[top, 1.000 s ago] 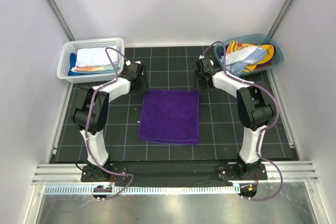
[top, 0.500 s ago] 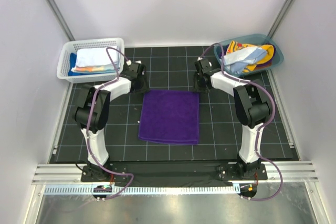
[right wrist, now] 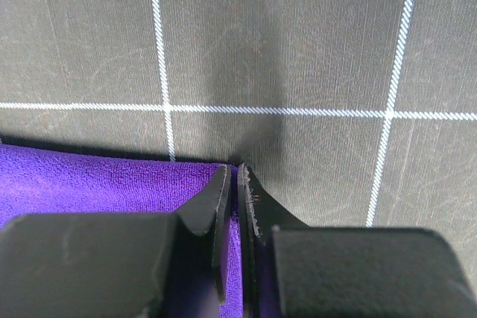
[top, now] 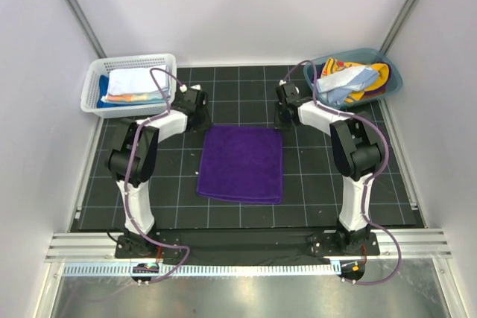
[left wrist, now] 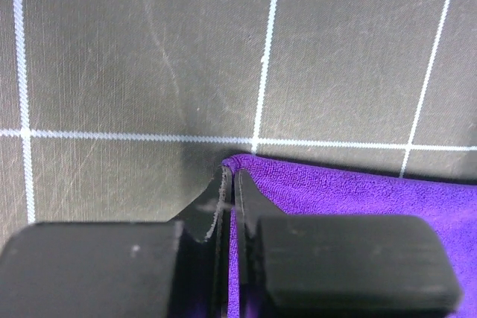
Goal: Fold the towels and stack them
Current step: Fold the towel
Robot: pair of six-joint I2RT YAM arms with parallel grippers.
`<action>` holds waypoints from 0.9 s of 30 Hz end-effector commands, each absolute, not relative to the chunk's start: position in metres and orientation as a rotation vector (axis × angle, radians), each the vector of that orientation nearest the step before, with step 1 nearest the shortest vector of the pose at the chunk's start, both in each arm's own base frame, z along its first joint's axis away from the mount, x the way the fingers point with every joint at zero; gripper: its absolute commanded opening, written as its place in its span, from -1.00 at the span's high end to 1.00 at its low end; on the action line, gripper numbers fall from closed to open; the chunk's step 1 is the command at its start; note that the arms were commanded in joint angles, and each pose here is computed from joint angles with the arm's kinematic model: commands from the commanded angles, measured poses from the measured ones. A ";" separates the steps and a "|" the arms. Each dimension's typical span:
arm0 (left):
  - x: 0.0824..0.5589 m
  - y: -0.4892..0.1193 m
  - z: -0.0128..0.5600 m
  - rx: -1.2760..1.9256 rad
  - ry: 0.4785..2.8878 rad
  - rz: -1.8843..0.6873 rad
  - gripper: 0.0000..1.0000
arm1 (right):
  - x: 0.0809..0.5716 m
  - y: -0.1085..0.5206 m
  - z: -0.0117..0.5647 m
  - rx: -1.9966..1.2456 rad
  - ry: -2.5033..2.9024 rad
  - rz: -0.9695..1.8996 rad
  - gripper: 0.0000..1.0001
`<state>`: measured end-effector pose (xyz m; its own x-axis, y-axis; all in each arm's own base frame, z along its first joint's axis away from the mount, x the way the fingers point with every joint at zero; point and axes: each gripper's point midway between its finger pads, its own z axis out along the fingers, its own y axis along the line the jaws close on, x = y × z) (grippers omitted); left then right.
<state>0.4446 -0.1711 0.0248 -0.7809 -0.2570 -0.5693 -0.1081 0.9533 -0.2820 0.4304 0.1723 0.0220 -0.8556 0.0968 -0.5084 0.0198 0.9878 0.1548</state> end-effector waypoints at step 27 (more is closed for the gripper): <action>0.494 -0.151 0.150 -0.317 2.050 -0.398 1.00 | 0.470 0.184 0.124 0.055 2.283 0.476 0.86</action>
